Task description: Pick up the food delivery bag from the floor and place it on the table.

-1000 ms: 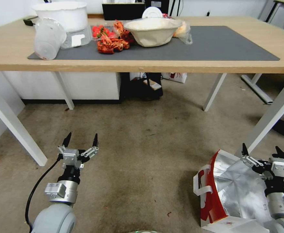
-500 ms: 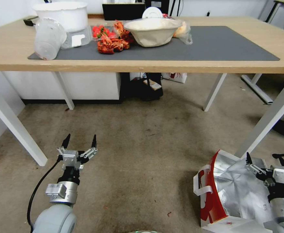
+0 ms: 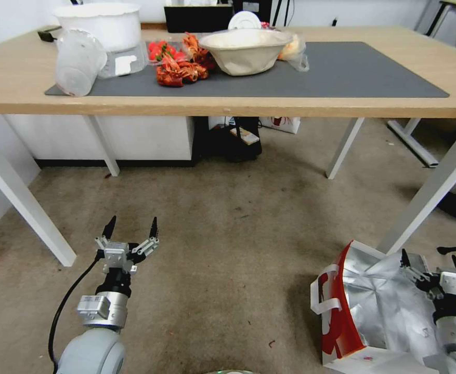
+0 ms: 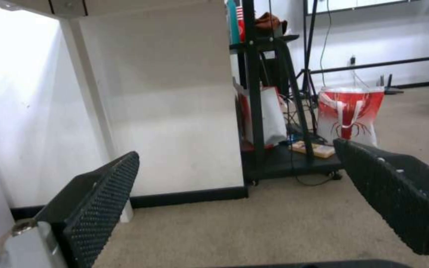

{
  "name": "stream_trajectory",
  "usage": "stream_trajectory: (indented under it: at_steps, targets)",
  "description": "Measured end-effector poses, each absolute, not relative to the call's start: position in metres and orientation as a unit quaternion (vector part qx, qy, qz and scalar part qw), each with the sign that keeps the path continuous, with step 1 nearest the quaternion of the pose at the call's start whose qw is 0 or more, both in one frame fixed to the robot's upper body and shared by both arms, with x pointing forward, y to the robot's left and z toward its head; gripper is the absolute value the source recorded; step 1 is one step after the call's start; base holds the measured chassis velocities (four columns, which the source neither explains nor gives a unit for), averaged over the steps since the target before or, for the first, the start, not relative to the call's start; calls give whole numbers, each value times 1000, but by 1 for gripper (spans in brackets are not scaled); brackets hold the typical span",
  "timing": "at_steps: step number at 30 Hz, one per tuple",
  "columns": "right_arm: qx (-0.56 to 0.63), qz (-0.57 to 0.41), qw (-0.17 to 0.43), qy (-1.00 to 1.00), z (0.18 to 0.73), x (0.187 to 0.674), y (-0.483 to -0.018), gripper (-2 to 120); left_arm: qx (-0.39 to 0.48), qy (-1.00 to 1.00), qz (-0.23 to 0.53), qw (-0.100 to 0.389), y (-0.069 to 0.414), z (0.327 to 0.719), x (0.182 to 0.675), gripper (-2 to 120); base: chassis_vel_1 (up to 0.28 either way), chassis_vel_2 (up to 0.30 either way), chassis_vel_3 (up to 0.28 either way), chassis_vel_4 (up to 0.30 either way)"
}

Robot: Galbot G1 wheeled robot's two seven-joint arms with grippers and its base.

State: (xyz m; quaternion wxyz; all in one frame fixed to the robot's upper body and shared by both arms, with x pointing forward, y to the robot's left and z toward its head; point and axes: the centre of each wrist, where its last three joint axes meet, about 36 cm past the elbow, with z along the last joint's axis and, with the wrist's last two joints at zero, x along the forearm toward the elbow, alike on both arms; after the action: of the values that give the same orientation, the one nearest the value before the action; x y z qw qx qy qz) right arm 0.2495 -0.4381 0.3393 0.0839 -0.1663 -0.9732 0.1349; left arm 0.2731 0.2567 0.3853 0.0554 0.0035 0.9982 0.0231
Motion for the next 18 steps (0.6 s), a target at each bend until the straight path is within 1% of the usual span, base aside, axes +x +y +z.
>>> stream_trajectory:
  at_steps: [18]
  targets:
    - [-158,115,128,-972,319,268,-461,100,-3,998,25,59,258,386,271,97,0,0,0,0]
